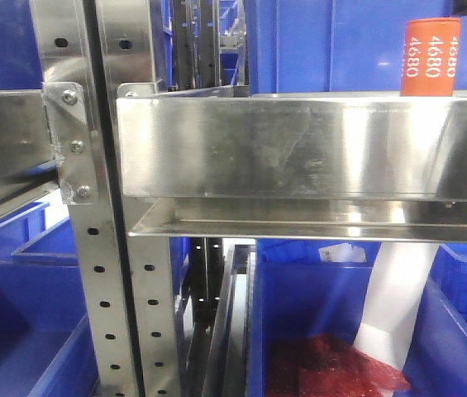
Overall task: Grab orange capacitor from left shelf to right conveyor
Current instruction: 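Close the right gripper on the capacitor and lift it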
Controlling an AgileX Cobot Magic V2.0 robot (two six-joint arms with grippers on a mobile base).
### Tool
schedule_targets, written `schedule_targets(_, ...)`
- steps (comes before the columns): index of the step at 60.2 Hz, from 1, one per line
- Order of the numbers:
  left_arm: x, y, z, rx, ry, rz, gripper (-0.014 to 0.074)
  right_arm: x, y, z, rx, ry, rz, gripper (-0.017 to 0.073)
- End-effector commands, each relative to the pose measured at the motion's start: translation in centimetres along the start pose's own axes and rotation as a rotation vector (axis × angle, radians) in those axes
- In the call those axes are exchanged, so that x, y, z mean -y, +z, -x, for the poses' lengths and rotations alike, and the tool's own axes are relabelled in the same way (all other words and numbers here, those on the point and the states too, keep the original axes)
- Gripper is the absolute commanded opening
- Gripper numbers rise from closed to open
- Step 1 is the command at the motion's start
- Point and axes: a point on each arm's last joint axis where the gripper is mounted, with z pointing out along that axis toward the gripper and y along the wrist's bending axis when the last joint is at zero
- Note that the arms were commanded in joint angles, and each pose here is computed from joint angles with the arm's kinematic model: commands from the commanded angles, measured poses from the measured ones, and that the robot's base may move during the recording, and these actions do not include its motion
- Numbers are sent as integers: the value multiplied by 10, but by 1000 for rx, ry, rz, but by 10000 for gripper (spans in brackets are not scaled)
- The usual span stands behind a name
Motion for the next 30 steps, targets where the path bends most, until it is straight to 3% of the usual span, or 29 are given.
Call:
schedule_targets(1, 0, -2, 10, 106, -4, 4, -127, -4, 12, 24, 170, 9, 34, 629)
schedule_targets(7, 0, -2, 10, 106, -4, 4, -127, -3, 29, 21, 170, 41, 40, 629)
schedule_targets(22, 0, -2, 10, 106, -4, 4, -127, -1, 64, 2, 97, 45, 35, 625)
schedule_targets(30, 0, -2, 10, 106, -4, 4, -127, -1, 72, -3, 81, 46, 34, 535)
